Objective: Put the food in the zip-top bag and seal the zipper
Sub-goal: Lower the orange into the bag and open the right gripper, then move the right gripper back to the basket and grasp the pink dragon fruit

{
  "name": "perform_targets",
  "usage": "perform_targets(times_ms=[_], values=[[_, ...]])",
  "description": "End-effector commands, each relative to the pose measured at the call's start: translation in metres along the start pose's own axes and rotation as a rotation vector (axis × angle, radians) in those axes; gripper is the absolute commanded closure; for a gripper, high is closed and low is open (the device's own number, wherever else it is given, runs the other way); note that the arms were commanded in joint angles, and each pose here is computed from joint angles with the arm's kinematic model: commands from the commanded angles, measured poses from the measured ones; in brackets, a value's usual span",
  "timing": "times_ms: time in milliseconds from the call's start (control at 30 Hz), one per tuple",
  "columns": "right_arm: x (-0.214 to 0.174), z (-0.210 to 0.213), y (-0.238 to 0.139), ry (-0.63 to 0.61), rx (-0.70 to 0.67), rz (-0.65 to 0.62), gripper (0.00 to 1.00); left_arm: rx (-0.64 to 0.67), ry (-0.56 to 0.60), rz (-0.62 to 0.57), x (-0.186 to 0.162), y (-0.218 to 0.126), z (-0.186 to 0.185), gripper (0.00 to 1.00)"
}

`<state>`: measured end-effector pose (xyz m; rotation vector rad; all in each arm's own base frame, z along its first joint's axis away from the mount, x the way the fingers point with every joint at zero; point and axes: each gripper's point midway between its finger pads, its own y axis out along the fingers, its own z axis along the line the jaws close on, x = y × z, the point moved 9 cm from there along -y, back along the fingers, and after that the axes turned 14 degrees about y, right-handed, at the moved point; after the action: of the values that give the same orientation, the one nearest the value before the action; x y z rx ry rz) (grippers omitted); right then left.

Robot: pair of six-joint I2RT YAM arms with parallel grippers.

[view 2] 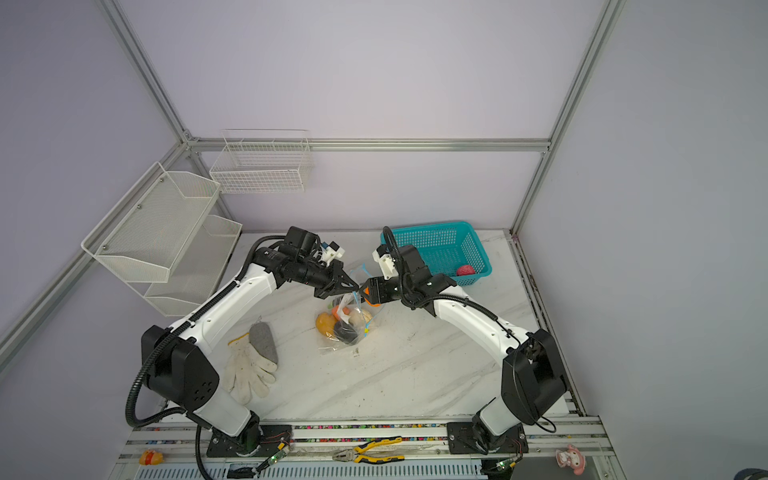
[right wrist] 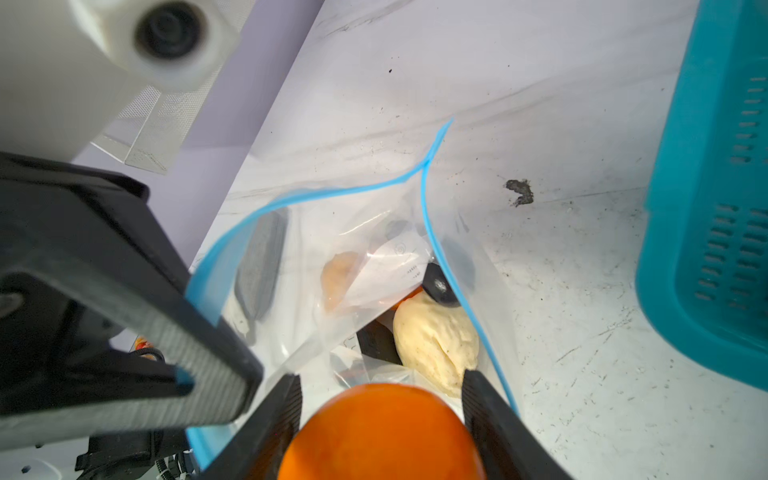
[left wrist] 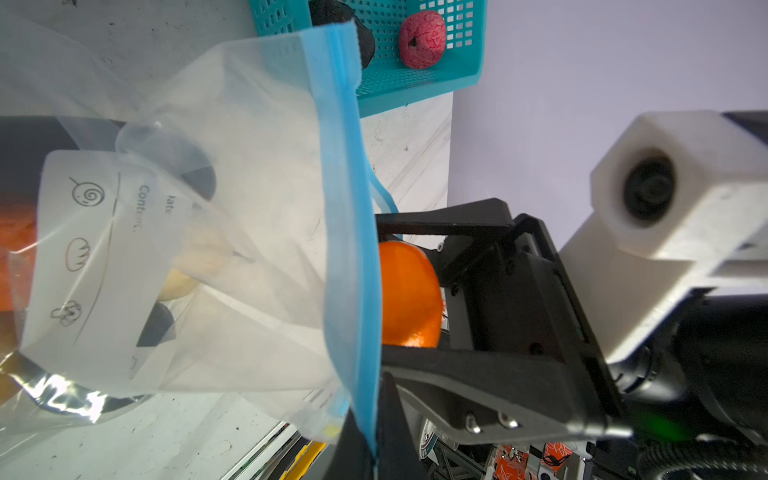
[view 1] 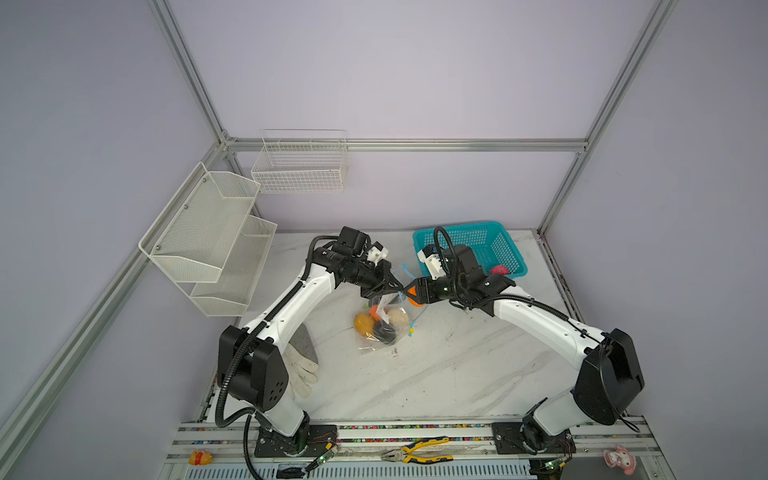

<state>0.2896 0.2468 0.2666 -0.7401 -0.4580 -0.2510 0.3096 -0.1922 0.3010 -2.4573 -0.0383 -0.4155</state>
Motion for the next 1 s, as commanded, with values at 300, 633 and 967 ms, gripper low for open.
perform_targets(times_ms=[300, 633, 967], values=[[0.003, -0.001, 0.000, -0.005, -0.044, -0.019, 0.39, -0.057, 0.076, -0.065, 0.004, -0.023, -0.029, 1.00], [0.011, 0.005, -0.002, -0.021, -0.048, -0.029, 0.24, -0.055, 0.076, -0.058, 0.002, -0.021, -0.029, 1.00], [0.054, 0.002, -0.041, -0.054, -0.216, -0.153, 0.29, -0.055, 0.075, -0.050, 0.000, -0.019, -0.027, 1.00]])
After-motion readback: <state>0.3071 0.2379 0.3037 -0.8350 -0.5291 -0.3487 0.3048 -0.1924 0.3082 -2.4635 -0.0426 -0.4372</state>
